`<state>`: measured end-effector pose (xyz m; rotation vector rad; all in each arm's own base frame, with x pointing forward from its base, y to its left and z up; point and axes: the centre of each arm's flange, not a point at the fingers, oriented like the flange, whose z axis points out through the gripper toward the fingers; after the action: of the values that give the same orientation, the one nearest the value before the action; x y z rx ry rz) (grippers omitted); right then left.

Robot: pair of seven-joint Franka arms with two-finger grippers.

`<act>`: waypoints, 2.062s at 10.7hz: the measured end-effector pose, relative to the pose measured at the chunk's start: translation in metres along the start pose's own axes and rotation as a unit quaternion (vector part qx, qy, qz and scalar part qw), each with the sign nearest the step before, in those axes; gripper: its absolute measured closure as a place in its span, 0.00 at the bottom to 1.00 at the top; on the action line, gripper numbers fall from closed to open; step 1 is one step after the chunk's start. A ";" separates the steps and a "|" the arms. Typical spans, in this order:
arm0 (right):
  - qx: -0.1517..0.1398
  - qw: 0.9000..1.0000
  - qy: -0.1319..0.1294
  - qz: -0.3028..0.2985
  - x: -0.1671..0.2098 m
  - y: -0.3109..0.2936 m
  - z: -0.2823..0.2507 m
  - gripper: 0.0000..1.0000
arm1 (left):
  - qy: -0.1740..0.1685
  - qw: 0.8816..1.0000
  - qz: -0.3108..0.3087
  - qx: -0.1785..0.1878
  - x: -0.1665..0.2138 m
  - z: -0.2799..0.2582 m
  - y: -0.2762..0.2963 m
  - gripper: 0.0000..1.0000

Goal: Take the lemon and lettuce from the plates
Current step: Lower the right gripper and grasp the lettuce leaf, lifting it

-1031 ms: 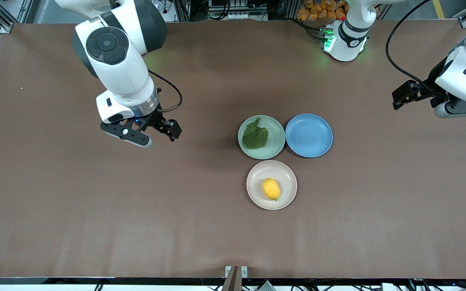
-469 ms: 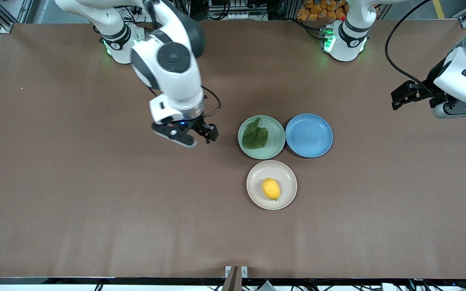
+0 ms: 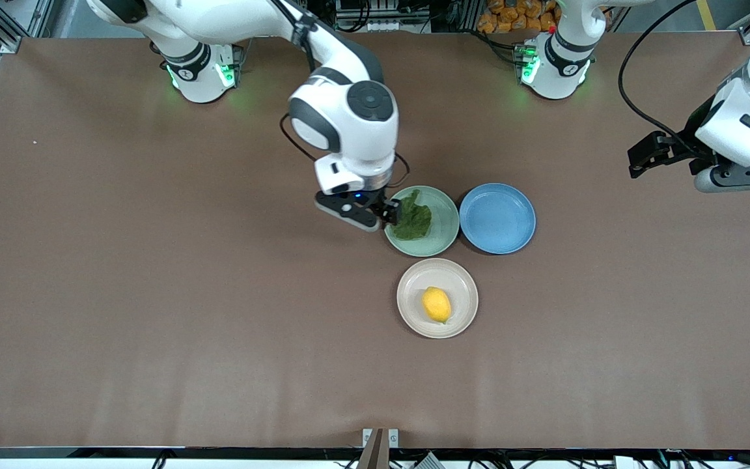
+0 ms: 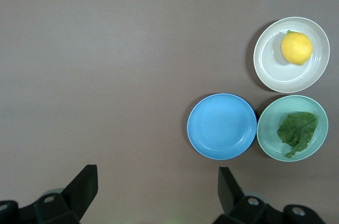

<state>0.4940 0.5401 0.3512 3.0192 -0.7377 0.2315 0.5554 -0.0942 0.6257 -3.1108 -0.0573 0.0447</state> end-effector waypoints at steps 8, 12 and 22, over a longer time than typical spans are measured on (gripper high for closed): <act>-0.005 0.998 0.042 -0.049 -0.115 -0.040 0.102 0.25 | -0.004 1.000 0.000 0.000 0.002 0.004 0.001 0.00; -0.019 0.995 0.061 -0.080 -0.135 -0.038 0.131 0.30 | -0.005 1.000 0.000 0.000 0.003 0.005 0.001 0.00; -0.007 0.991 0.091 -0.100 -0.130 -0.046 0.126 0.99 | -0.003 0.999 0.004 -0.038 0.046 0.061 0.025 0.00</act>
<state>0.4183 0.6329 0.2078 2.9766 -0.4188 0.4853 0.6001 -0.1156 0.5627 -3.1873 -0.0478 0.0547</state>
